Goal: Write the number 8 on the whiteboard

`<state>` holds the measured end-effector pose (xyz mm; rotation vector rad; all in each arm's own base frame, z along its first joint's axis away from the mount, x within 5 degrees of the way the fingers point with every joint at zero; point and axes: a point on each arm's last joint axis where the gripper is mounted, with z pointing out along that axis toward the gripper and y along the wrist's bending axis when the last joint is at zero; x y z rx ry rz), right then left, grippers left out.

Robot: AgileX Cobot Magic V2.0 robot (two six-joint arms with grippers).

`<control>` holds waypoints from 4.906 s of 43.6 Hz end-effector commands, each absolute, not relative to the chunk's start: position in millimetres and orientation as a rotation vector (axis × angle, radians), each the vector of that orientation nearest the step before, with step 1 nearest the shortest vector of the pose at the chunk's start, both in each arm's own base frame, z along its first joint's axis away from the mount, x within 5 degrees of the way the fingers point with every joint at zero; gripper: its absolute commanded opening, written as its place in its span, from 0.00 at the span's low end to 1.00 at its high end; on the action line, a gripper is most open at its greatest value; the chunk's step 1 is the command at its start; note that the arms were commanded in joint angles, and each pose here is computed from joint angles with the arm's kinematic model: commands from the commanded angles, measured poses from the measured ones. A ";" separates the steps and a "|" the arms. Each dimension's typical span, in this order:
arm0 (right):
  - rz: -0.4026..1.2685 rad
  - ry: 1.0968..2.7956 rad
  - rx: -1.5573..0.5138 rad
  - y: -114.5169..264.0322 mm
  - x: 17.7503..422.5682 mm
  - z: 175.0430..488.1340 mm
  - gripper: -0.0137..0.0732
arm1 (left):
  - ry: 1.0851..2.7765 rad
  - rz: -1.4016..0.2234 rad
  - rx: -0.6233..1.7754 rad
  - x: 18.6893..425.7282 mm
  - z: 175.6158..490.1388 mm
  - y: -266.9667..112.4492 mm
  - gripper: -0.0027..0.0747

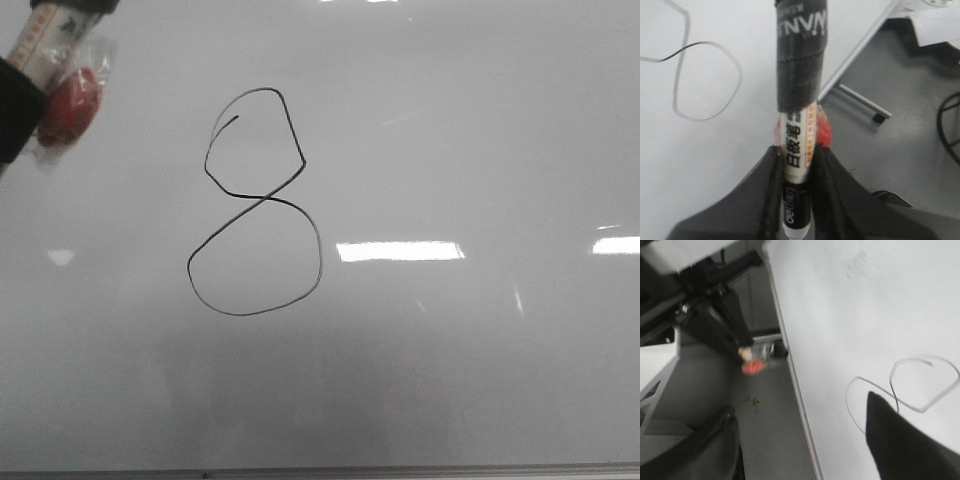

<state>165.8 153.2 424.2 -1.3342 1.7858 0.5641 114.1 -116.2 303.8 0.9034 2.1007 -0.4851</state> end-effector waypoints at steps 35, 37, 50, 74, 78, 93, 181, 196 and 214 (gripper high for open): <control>0.267 1.819 -0.452 33.9 42.9 283.7 0.09 | 2.210 0.040 -0.135 264.5 259.2 29.6 0.01; 0.267 1.819 -0.452 33.9 42.9 283.7 0.09 | 2.213 0.042 -0.137 270.5 253.1 30.5 0.01; 0.270 1.823 -0.455 34.2 42.7 283.1 0.09 | 2.254 0.042 -0.142 302.9 236.8 34.5 0.01; 0.272 1.825 -0.456 34.3 42.6 282.9 0.09 | 2.271 0.041 -0.142 307.7 233.9 35.0 0.35; 0.274 1.828 -0.458 34.4 42.5 282.6 0.09 | 2.275 0.040 -0.142 307.5 233.6 34.9 0.44; 0.274 1.826 -0.458 34.4 42.5 282.8 0.09 | 2.241 0.056 -0.111 291.3 258.7 33.1 0.70; 0.276 1.830 -0.461 34.6 42.3 282.4 0.09 | 1.408 -0.019 -0.012 18.5 309.6 -2.3 0.01; 0.278 1.834 -0.464 34.7 42.1 282.1 0.09 | 1.571 -0.002 -0.017 47.6 232.7 -0.3 0.01; 0.278 1.834 -0.464 34.7 42.1 282.1 0.09 | 1.562 0.006 -0.028 55.8 200.3 1.0 0.01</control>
